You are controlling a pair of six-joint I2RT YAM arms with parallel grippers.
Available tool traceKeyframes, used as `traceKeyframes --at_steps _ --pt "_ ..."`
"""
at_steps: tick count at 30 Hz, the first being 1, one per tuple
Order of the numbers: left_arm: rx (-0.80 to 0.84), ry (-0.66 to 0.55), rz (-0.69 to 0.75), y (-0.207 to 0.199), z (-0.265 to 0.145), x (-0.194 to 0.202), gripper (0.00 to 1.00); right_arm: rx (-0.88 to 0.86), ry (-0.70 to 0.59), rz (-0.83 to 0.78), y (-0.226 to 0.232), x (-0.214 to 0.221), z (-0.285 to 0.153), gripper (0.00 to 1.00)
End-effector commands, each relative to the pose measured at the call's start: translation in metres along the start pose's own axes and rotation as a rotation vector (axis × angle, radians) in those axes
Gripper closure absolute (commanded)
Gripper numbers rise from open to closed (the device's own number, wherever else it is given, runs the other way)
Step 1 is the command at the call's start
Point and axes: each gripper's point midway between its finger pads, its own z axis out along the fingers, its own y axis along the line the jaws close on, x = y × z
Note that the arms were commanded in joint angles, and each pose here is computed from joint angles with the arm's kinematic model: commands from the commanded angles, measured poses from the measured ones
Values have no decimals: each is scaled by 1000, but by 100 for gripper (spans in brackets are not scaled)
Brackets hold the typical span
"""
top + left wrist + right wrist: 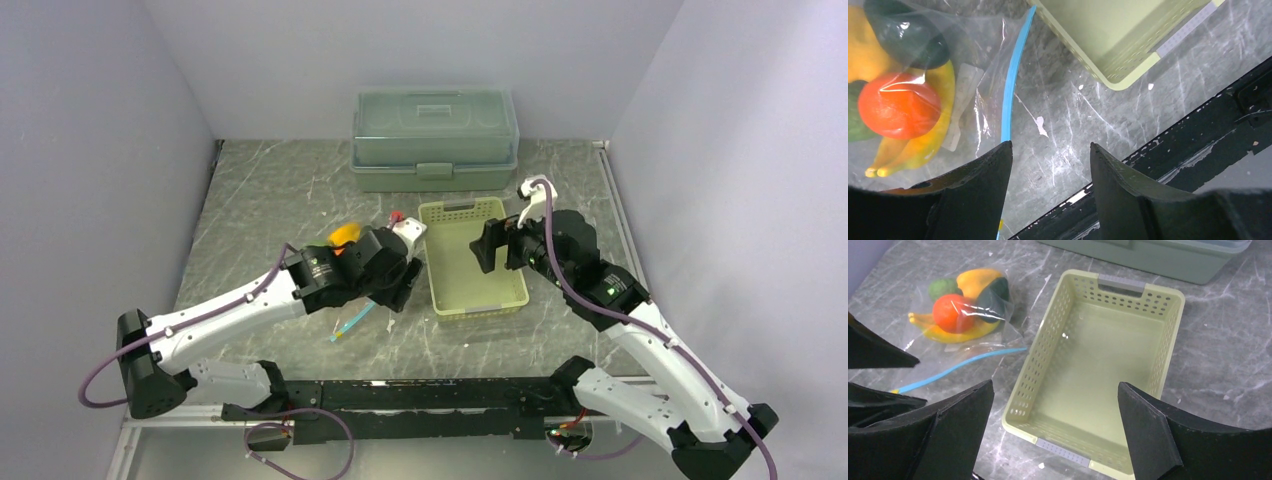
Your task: Place the food in the zip-top bag and seal the zipper
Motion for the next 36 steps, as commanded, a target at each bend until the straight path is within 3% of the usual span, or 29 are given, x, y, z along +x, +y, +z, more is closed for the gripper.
traceKeyframes --at_steps 1,8,9,10,25,36 --pt "-17 -48 5 4 -23 -19 35 2 -50 24 -1 -5 -5 0" --pt "-88 -107 32 22 -45 -33 21 23 -60 67 -5 -1 -11 0" --pt "-94 -115 35 24 -47 -34 8 35 -58 84 -7 0 -12 0" --pt "-99 -122 39 26 -50 -36 1 47 -55 105 -9 2 -12 0" --pt "-158 -202 -80 83 -76 -47 0 411 -125 340 -65 2 -29 0" --pt "-158 -261 -151 98 -77 -36 0 373 -123 239 -63 1 -35 0"
